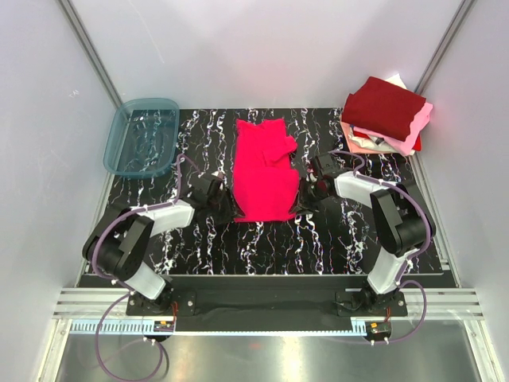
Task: Fold and stack the t-shirts
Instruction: Fold the tshirt
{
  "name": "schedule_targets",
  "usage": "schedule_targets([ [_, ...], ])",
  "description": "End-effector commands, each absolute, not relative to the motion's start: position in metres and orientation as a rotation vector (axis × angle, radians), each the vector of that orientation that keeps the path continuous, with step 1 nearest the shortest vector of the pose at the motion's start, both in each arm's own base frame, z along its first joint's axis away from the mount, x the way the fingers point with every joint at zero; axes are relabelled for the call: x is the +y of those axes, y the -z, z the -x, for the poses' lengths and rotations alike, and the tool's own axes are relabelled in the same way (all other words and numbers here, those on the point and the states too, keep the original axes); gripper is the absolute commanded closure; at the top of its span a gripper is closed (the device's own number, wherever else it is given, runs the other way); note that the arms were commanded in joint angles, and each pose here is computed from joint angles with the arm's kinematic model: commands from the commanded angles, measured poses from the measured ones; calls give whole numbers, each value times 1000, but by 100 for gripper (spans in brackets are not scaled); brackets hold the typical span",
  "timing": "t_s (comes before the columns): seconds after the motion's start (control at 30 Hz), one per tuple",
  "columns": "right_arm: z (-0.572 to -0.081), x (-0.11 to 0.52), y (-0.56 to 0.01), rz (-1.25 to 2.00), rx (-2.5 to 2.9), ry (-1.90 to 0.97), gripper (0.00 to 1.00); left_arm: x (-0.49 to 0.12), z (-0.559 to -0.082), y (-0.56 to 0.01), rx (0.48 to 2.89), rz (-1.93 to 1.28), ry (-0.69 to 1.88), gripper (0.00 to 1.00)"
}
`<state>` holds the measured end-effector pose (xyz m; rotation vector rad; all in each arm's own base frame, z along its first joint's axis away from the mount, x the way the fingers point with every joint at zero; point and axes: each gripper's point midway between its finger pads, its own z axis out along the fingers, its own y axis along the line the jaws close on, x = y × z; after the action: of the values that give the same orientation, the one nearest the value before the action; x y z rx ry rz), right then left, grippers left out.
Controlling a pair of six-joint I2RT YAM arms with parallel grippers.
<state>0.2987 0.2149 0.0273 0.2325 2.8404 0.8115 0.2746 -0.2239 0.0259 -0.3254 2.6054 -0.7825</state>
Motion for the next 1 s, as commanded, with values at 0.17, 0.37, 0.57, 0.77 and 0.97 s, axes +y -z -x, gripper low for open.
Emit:
schedule_targets([
  [0.17, -304, 218, -34, -194, 2821, -787, 100, -232, -274, -14, 2625, 316, 767, 86],
  [0.37, -284, 214, -48, -176, 2823, -823, 100, -235, -257, -33, 2627, 277, 697, 100],
  [0.57, -226, 201, -63, -201, 2800, -860, 100, -255, -197, -47, 2653, 172, 688, 100],
  [0.77, -142, 202, -80, -208, 2817, -885, 100, -264, -123, -74, 2646, 107, 715, 100],
  [0.97, -107, 187, -116, -290, 2715, -970, 100, -257, -72, -77, 2703, 109, 693, 99],
])
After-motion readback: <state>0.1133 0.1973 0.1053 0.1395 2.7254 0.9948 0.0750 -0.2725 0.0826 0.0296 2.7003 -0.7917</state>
